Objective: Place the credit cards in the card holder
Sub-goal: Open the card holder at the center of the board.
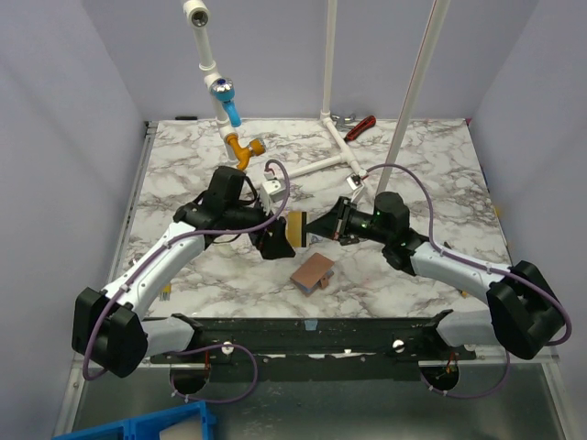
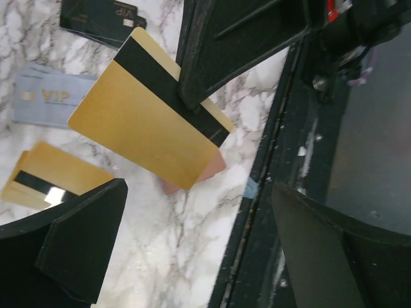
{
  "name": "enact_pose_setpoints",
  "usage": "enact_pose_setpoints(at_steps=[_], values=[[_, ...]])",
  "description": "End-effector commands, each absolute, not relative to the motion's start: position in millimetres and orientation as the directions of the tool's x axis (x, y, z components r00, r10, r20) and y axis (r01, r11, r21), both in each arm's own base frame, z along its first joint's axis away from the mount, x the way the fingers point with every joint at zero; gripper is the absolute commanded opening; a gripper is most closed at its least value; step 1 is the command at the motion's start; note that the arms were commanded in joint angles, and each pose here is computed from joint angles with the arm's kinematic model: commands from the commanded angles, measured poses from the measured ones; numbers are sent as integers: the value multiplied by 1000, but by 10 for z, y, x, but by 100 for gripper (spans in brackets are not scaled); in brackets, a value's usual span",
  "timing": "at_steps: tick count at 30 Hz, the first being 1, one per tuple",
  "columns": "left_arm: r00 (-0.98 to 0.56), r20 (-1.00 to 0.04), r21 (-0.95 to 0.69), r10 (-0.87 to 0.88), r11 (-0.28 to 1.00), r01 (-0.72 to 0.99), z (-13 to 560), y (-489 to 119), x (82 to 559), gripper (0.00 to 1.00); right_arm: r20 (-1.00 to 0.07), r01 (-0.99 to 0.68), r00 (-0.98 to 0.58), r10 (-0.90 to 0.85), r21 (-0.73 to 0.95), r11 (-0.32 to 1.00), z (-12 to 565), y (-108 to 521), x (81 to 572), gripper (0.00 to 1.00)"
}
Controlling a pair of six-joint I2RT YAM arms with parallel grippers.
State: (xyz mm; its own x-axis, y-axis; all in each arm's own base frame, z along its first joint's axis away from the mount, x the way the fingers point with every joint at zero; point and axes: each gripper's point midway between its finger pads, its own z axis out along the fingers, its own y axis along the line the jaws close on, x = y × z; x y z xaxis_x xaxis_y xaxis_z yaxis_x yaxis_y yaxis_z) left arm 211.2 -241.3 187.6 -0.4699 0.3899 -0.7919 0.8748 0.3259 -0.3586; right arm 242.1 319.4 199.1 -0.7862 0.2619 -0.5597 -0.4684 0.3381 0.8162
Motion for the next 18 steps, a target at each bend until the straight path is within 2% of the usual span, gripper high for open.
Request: enact_pose_setpoints(at_steps=[1, 6, 12, 15, 18], values=[[-619, -746, -581, 246, 214, 785, 2209, -2515, 1933, 99, -577, -504, -785, 227, 807, 309, 2102, 3206, 2356, 1], [-707, -689, -695, 162, 130, 707, 2355, -2470, 1948, 96, -575, -529, -785, 232, 816, 235, 2287, 3264, 2319, 1], [-739, -660, -730, 132, 121, 673, 2295, -2428, 1984, 87, -565, -540, -791, 235, 825, 166, 2378, 3313, 2284, 1], [-745, -656, -739, 120, 100, 667, 2338, -2418, 1989, 78, -565, -540, -787, 247, 825, 166, 2382, 3314, 2305, 1], [-756, -645, -753, 111, 78, 653, 2372, -2416, 1984, 63, -557, -533, -793, 249, 831, 160, 2365, 3340, 2334, 1]])
